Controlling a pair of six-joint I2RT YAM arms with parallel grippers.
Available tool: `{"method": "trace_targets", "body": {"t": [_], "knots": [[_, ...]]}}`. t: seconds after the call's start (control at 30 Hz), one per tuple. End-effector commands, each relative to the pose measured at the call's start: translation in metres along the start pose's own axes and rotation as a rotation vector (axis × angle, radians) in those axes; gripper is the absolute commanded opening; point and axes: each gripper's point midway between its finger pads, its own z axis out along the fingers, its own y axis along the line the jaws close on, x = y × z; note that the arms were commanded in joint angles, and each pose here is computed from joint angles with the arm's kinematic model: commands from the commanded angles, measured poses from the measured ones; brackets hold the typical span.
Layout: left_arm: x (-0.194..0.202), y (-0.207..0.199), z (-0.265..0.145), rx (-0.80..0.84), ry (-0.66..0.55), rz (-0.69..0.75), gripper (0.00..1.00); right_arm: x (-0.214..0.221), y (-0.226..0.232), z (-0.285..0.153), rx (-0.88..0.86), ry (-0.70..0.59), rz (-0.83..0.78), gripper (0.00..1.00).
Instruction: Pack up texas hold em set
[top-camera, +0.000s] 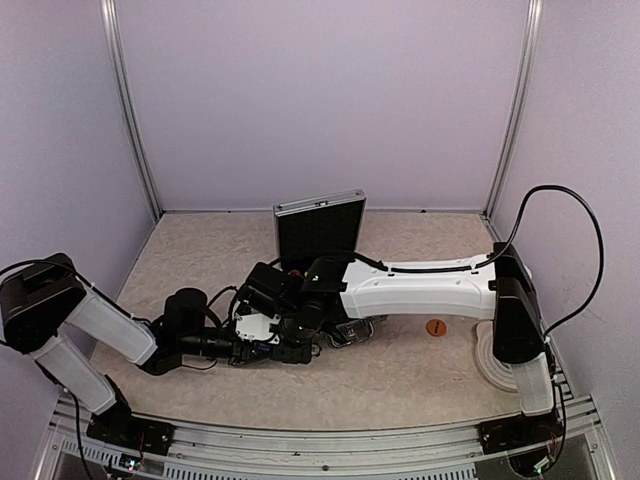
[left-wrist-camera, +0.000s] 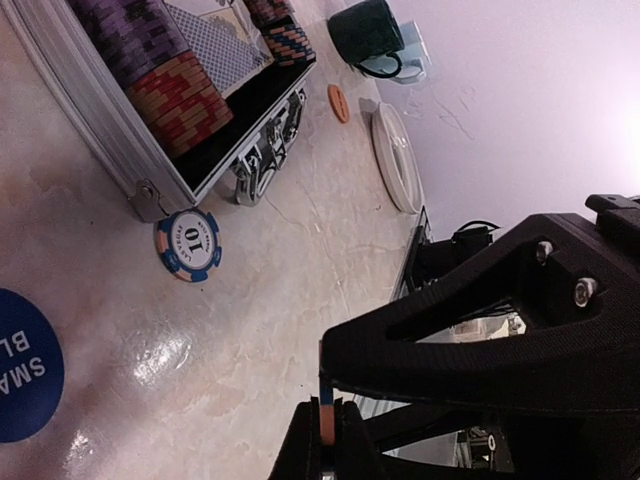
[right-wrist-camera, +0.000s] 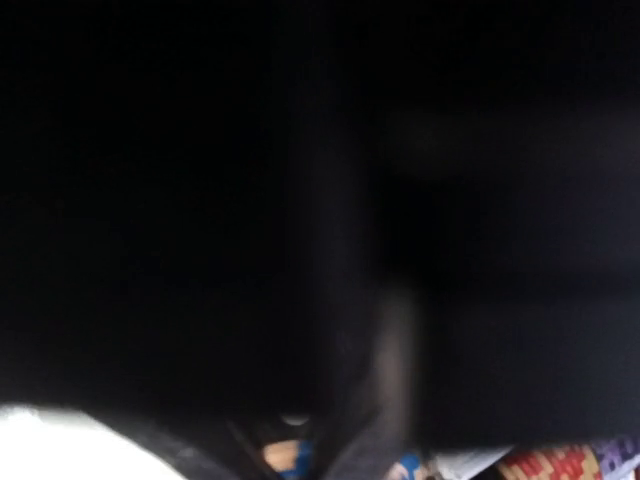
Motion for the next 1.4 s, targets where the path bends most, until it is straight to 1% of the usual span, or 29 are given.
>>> {"method": "trace_targets", "body": {"t": [0.0, 0.07, 0.1, 0.23, 0.3, 0.37, 0.5, 0.57, 0.7, 0.77, 0.8, 0.83, 0.9, 0.93, 0.97, 1.0, 1.07, 1.13, 1.23, 1.37], "knots": [[-0.013, -0.04, 0.005, 0.174, -0.01, 0.047, 0.0, -0.004, -0.012, -0.009, 0.041, -0.012, 0.009, 0.43], [-0.013, -0.038, 0.005, 0.165, -0.009, 0.042, 0.0, -0.005, -0.014, -0.011, 0.048, -0.014, 0.011, 0.45], [-0.013, -0.038, 0.005, 0.159, -0.01, 0.044, 0.0, -0.006, -0.016, -0.012, 0.053, -0.014, 0.01, 0.5], [-0.021, -0.044, 0.004, 0.14, -0.016, 0.094, 0.0, -0.002, -0.029, -0.025, 0.116, -0.011, 0.039, 0.83], [-0.028, -0.05, 0.008, 0.119, -0.018, 0.142, 0.0, 0.001, -0.041, -0.044, 0.146, -0.041, 0.088, 0.93], [-0.036, -0.054, 0.014, 0.083, -0.026, 0.193, 0.0, 0.008, -0.053, -0.065, 0.174, -0.084, 0.154, 0.98], [-0.063, -0.064, 0.032, -0.013, -0.051, 0.325, 0.0, 0.039, -0.085, -0.107, 0.271, -0.149, 0.333, 0.99], [-0.077, -0.069, 0.043, -0.06, -0.053, 0.41, 0.0, 0.06, -0.101, -0.126, 0.332, -0.181, 0.437, 0.99], [-0.105, -0.083, 0.073, -0.155, -0.029, 0.602, 0.0, 0.102, -0.116, -0.156, 0.414, -0.239, 0.608, 0.99], [-0.113, -0.089, 0.093, -0.2, 0.015, 0.734, 0.0, 0.12, -0.119, -0.167, 0.439, -0.263, 0.681, 0.99], [-0.114, -0.089, 0.104, -0.232, 0.044, 0.772, 0.0, 0.129, -0.117, -0.169, 0.442, -0.269, 0.697, 0.99], [-0.112, -0.084, 0.118, -0.267, 0.094, 0.842, 0.0, 0.137, -0.117, -0.172, 0.453, -0.277, 0.715, 0.99], [-0.102, -0.086, 0.139, -0.282, 0.208, 0.943, 0.0, 0.154, -0.117, -0.176, 0.491, -0.279, 0.766, 0.99], [-0.101, -0.091, 0.148, -0.278, 0.236, 0.988, 0.0, 0.162, -0.117, -0.179, 0.504, -0.28, 0.789, 0.99], [-0.094, -0.082, 0.162, -0.291, 0.283, 1.017, 0.0, 0.169, -0.116, -0.18, 0.511, -0.279, 0.806, 0.99], [-0.093, -0.083, 0.171, -0.286, 0.305, 1.045, 0.0, 0.176, -0.116, -0.182, 0.52, -0.277, 0.824, 0.99], [-0.087, -0.069, 0.191, -0.284, 0.365, 1.068, 0.0, 0.192, -0.117, -0.185, 0.551, -0.263, 0.862, 0.99], [-0.086, -0.061, 0.202, -0.28, 0.401, 1.09, 0.0, 0.205, -0.117, -0.191, 0.59, -0.257, 0.896, 0.99], [-0.083, -0.044, 0.214, -0.294, 0.46, 1.109, 0.0, 0.218, -0.118, -0.204, 0.629, -0.282, 0.954, 0.99], [-0.086, -0.017, 0.221, -0.384, 0.496, 1.135, 0.0, 0.226, -0.114, -0.21, 0.632, -0.301, 0.992, 0.99]]}}
